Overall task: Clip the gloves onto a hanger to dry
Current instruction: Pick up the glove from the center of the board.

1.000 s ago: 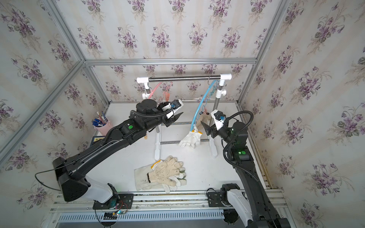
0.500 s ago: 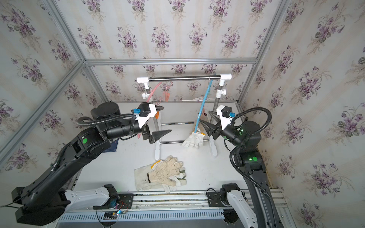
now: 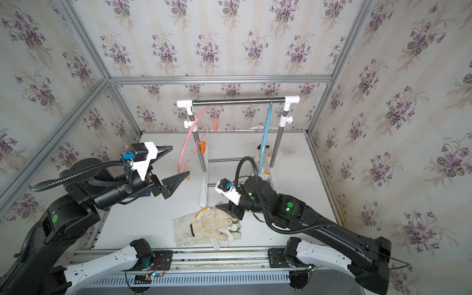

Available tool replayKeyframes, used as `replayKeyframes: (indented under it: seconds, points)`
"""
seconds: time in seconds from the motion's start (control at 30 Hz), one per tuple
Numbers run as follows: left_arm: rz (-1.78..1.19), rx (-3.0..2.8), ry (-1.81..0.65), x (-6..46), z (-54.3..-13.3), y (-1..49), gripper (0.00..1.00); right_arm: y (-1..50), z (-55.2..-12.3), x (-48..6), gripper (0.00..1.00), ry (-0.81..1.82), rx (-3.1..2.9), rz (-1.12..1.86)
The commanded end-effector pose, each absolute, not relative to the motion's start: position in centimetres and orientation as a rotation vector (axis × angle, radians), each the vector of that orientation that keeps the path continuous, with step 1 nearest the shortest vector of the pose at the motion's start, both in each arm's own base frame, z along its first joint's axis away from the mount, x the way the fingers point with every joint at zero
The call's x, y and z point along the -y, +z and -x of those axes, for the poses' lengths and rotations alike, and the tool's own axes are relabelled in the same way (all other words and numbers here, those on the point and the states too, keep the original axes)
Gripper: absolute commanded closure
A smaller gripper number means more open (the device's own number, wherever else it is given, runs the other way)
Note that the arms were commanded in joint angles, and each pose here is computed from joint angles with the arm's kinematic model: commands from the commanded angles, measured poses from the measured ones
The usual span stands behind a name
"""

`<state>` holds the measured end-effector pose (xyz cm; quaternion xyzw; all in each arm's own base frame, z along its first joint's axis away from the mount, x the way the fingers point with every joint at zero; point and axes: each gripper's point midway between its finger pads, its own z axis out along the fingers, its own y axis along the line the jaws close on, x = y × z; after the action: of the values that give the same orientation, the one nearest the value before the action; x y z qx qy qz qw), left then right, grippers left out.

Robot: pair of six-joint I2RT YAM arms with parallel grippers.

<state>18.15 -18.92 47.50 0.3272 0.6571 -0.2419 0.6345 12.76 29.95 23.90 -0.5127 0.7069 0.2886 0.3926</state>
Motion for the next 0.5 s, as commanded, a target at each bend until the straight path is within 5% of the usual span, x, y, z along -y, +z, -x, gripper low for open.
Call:
replayKeyframes:
  seconds: [0.0, 0.47]
  points:
    - [-0.603, -1.607, -0.474, 16.1, -18.9, 45.5, 0.00, 20.4, -13.8, -30.3, 0.48, 0.645, -1.874, 1.177]
    - [-0.756, -1.870, -0.639, 16.8, -14.9, 37.2, 0.01, 10.4, -10.2, -36.4, 0.52, 0.656, -1.907, 1.603]
